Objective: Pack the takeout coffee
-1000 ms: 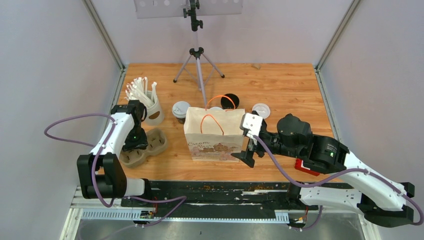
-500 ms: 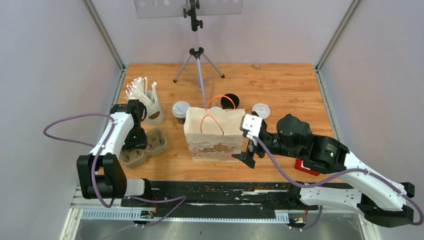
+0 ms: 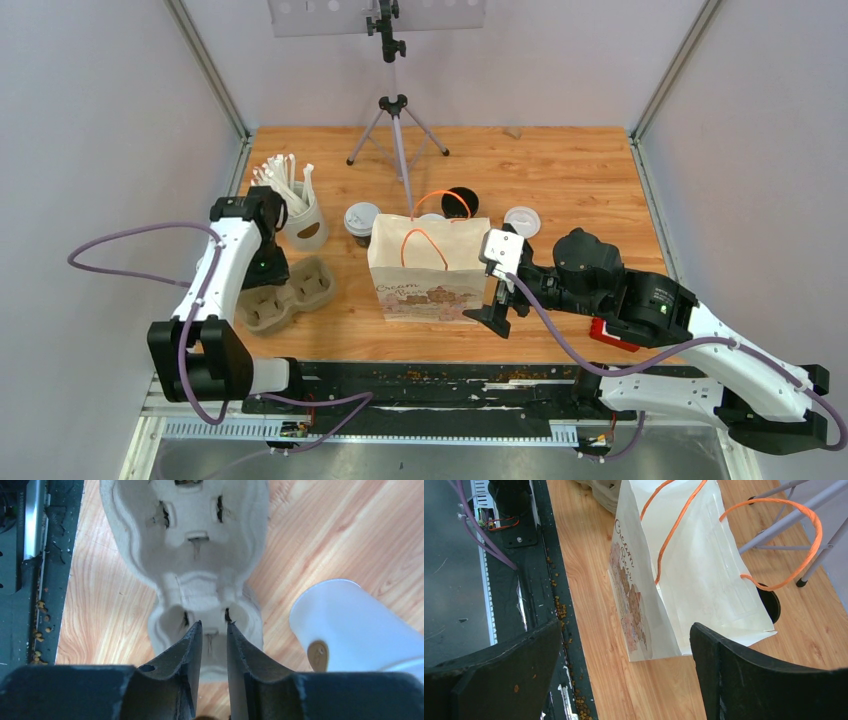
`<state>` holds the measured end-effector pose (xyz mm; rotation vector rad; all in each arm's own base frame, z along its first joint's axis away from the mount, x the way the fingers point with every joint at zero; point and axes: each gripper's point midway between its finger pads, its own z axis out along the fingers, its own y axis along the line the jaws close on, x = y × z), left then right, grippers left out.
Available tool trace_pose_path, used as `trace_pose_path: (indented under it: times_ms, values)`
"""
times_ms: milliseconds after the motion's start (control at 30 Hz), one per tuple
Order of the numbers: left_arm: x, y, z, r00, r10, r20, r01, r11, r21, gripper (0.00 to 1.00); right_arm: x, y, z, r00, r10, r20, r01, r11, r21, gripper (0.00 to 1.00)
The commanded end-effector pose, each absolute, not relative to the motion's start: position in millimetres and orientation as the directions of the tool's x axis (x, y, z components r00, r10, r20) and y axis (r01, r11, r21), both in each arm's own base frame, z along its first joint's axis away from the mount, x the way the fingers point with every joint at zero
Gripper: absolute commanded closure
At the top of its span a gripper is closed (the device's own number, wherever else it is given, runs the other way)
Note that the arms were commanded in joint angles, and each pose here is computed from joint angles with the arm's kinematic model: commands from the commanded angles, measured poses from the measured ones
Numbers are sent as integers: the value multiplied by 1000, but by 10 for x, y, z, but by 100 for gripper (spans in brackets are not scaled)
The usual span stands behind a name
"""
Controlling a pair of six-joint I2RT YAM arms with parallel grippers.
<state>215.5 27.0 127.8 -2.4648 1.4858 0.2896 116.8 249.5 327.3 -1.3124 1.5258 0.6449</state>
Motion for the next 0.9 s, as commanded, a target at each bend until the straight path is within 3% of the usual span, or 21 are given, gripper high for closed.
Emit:
trace_pose_path:
  times_ms: [0, 133, 233, 367, 567, 867]
  values:
    - [2138, 327, 1496, 451, -836, -313, -892, -434, -124, 67, 1149, 2518, 3306, 74, -402, -913, -944, 266, -194, 0]
    - [2016, 277, 1551, 365, -876, -315, -929, -363, -67, 58, 1161, 2514, 3307, 71, -393, -917, -941, 279, -192, 0]
    - [1952, 298, 1496, 414, -857, -307, -910, -397, -119, 48, 1153, 2549, 3339, 69, -377, -924, -944, 276, -183, 0]
    - [2013, 349, 1458, 488, -827, -279, -871, -439, -220, 46, 1128, 2579, 3364, 66, -367, -928, -950, 262, -172, 0]
    - [2108, 294, 1292, 427, -863, -269, -904, -403, -142, 39, 1124, 2577, 3375, 68, -364, -929, -950, 262, -172, 0]
    - [2096, 399, 1109, 522, -817, -243, -849, -473, -235, 48, 1171, 2511, 3377, 100, -381, -919, -937, 275, -216, 0]
